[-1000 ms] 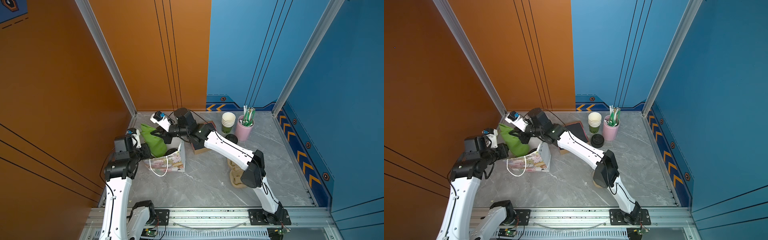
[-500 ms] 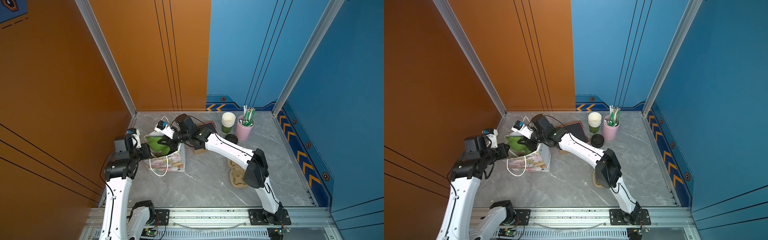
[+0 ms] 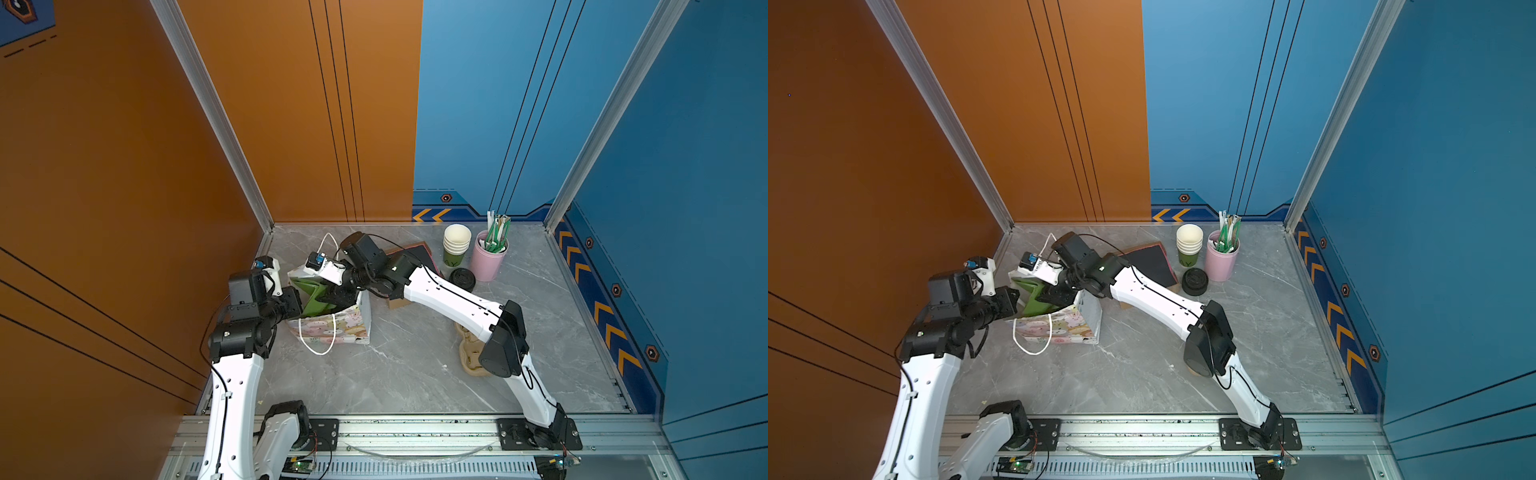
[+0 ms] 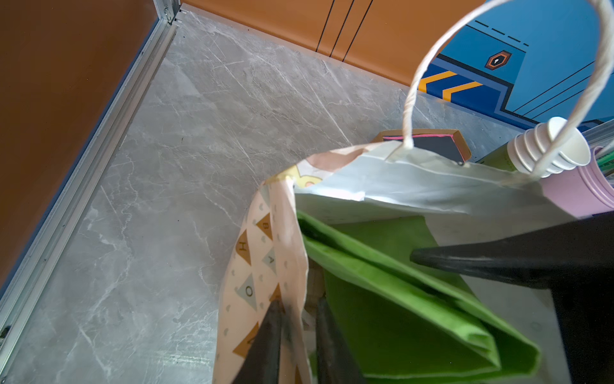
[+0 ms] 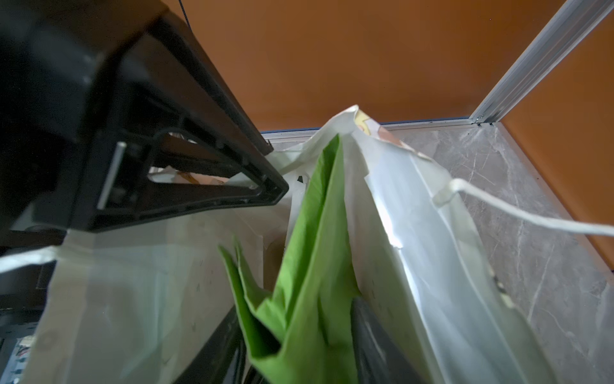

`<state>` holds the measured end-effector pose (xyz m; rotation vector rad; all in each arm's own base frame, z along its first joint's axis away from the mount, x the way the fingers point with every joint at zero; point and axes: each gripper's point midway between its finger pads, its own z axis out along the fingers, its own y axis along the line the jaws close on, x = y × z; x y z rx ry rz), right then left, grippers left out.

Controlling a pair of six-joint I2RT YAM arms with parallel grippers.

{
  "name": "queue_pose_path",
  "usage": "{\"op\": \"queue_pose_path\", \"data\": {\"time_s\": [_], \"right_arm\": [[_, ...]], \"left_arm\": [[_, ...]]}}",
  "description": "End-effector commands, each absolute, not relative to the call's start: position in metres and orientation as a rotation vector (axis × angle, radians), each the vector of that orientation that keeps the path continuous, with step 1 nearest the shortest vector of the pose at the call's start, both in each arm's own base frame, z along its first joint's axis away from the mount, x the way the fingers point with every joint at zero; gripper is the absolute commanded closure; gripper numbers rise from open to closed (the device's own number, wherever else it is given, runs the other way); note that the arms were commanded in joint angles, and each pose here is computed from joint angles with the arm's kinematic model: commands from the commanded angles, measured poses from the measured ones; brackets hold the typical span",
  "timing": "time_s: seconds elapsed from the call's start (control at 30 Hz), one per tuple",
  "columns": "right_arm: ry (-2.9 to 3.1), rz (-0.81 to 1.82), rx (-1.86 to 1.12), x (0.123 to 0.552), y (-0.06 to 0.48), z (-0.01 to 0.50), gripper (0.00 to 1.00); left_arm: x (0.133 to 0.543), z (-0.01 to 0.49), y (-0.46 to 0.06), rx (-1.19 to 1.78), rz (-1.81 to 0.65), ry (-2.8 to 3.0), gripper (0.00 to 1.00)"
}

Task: Pack a coffee takeout order
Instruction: Place the napkin in the takeout bag.

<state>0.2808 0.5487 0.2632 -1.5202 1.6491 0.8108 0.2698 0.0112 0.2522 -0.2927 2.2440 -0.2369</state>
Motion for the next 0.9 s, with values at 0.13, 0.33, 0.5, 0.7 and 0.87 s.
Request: {"op": "queue_pose_path", "data": {"time_s": [0.13, 0.33, 0.5, 0.7, 0.87], "right_arm": [[1.544, 0.829, -1.456, 0.27, 0.538, 0.334, 0.26], [1.477, 0.84, -1.397, 0.264, 0.526, 0.376, 0.18], [1.454, 0.836, -1.318, 0.261, 0.507, 0.411, 0.14], [1.492, 0.776, -1.161, 0.269, 0.471, 0.436, 0.1], [1.56, 0.675, -0.982, 0.284, 0.414, 0.441, 0.07]], "left_arm": [[0.267, 0.259, 0.011, -0.305, -0.239, 2.234, 0.74], [0.268, 0.285, 0.011, -0.293, -0.242, 2.174, 0.48], [0.269, 0.299, 0.012, -0.289, -0.232, 2.141, 0.27], [0.265, 0.324, 0.014, -0.276, -0.211, 2.095, 0.15], [0.256, 0.358, 0.013, -0.257, -0.202, 2.016, 0.04]]}}
